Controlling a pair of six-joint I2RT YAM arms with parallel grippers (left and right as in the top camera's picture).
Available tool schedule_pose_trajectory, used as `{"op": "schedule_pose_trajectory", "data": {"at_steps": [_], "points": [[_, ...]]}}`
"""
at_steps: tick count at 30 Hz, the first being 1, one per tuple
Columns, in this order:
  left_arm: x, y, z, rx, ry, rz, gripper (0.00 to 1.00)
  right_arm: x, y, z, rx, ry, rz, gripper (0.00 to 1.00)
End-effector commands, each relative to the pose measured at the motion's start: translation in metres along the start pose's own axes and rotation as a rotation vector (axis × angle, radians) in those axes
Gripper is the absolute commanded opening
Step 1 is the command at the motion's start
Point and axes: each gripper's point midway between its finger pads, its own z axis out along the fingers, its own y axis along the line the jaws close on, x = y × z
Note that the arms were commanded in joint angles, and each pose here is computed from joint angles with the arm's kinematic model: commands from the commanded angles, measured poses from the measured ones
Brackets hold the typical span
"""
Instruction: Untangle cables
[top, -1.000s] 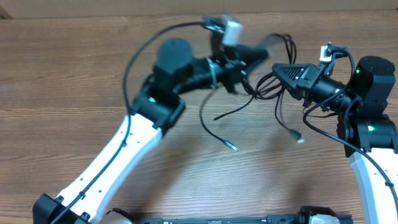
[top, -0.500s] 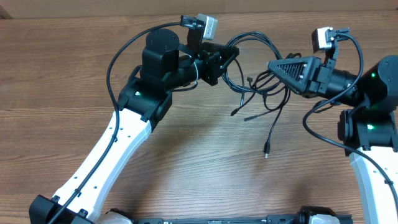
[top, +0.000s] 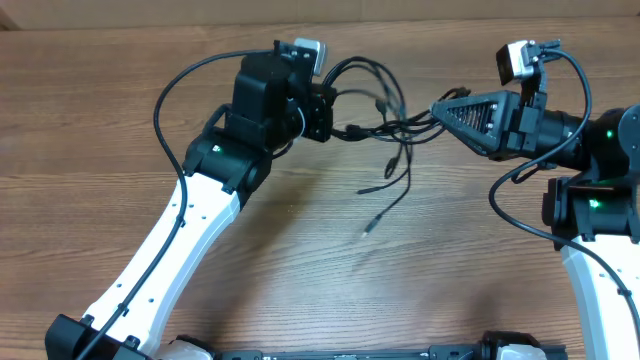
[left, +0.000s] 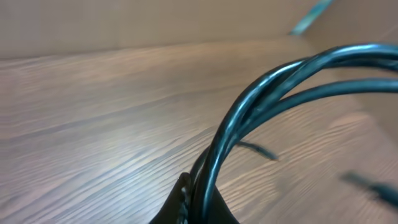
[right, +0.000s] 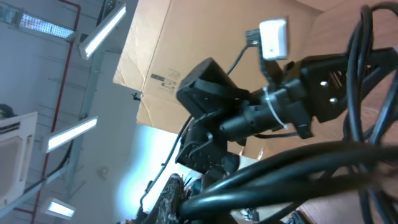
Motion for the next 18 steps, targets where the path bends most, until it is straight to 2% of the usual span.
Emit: {"op": "schedule_pose_trajectory", "data": {"at_steps": [1, 2, 5, 10, 18], "points": [[0.007, 0.051, -0.007, -0.260, 0.032, 0.118, 0.04, -0.003, 0.015, -0.001, -0.016, -0.028, -0.013, 0.04], [0.010, 0.067, -0.012, -0.351, 0.045, 0.121, 0.04, -0.003, 0.017, -0.001, -0.021, -0.027, -0.014, 0.04], [0.008, 0.090, -0.023, -0.499, 0.037, 0.130, 0.04, -0.002, 0.019, -0.001, -0.025, -0.025, -0.012, 0.04], [-0.012, 0.127, -0.049, -0.764, -0.011, 0.232, 0.04, 0.005, 0.018, -0.001, -0.020, 0.019, 0.002, 0.04], [-0.041, 0.173, -0.075, -0.877, -0.122, 0.161, 0.04, 0.018, 0.017, -0.002, -0.012, 0.095, 0.026, 0.04]]}}
